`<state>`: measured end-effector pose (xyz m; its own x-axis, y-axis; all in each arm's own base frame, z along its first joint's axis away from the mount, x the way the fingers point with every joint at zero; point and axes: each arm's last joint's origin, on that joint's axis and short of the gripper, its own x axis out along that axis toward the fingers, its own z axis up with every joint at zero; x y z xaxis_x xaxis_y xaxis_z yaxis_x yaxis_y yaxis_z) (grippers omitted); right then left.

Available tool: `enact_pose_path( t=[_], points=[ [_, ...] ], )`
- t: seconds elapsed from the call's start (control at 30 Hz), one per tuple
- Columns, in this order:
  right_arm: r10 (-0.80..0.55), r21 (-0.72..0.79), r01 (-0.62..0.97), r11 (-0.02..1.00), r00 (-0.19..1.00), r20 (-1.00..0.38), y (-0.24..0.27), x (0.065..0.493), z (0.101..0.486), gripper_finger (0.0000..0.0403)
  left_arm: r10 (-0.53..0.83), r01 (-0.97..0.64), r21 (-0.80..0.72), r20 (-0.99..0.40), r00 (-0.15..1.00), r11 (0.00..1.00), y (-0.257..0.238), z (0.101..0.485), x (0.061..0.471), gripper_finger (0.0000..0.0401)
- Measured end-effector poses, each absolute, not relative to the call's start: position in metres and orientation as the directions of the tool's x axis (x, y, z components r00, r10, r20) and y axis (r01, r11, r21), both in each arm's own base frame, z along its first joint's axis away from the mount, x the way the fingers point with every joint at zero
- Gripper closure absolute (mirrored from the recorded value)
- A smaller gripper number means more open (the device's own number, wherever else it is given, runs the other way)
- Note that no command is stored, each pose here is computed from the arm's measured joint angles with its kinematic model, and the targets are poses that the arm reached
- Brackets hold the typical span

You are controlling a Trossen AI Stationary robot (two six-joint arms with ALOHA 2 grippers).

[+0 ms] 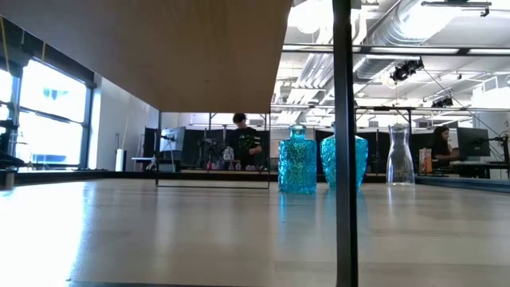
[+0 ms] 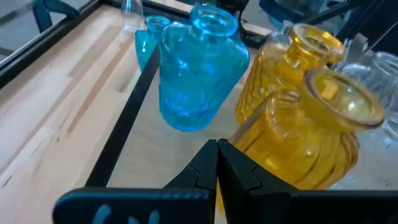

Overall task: Sort vases onto shelf
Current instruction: Adjust the yellow vase on the shelf

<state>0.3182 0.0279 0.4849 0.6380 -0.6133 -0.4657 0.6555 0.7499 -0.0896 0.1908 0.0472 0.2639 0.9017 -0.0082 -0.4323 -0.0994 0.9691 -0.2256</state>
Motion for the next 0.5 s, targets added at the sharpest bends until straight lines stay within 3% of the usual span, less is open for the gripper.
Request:
enact_pose_path(
  t=[0.5],
  points=[
    [-0.614, -0.096, 0.655, 0.750, 0.634, -0.470, 0.028, 0.318, 0.484, 0.0403, -0.061, -0.063, -0.265, -0.434, 0.899, 0.962, 0.036, 0.262, 0.198, 0.0401]
  ],
)
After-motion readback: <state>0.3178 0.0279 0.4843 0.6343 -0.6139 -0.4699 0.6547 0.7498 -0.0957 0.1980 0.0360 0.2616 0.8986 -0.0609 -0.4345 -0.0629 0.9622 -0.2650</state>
